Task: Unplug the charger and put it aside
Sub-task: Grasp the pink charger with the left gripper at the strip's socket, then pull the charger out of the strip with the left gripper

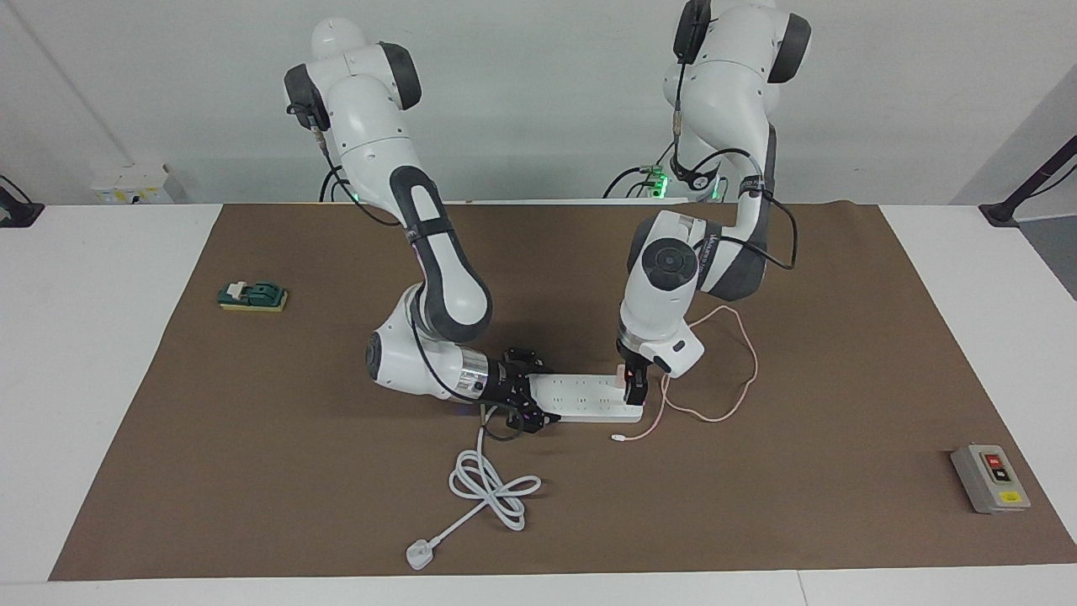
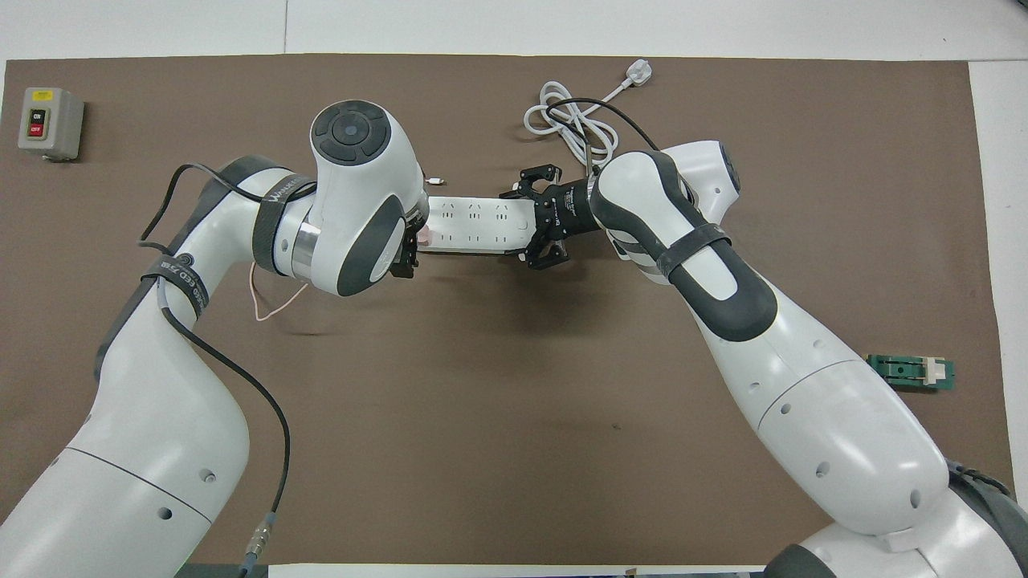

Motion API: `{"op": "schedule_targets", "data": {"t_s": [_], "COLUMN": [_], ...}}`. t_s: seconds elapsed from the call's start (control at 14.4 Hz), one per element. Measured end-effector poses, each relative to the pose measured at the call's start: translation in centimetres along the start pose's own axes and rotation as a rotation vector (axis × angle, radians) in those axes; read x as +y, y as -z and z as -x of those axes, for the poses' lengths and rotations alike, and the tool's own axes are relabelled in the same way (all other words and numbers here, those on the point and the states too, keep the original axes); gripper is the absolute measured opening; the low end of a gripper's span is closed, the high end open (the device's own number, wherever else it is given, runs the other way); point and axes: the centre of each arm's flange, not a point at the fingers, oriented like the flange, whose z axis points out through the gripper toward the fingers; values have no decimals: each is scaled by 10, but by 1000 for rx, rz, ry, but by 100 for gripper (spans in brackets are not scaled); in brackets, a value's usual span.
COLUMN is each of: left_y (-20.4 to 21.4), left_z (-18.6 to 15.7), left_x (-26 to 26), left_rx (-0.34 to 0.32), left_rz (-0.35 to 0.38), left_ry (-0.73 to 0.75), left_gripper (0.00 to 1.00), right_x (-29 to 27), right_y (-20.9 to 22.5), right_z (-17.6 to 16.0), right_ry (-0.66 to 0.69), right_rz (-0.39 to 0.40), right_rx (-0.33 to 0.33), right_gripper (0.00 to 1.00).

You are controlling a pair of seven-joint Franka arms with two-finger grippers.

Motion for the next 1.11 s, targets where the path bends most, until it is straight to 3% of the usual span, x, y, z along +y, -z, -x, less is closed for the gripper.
{"op": "schedule_targets", "data": {"t_s": [0.83, 0.97, 1.04, 1.11], "left_y": [5, 2, -1, -4], "left_z": [5, 7, 7, 7], "left_x": [-8, -11, -12, -13], "left_rx": [-11, -9, -7, -6], "left_rz": [30, 24, 20, 16], "left_ry": [-22, -26, -27, -27], "left_gripper": [96, 93, 85, 85], "right_x": [0, 0, 0, 0], "right_y": [0, 0, 0, 0], "right_z": [0, 0, 0, 0], "right_ry": [0, 0, 0, 0], "right_rz": [0, 0, 0, 0], "right_rx": [0, 0, 0, 0], "right_gripper": [95, 95, 95, 95]}}
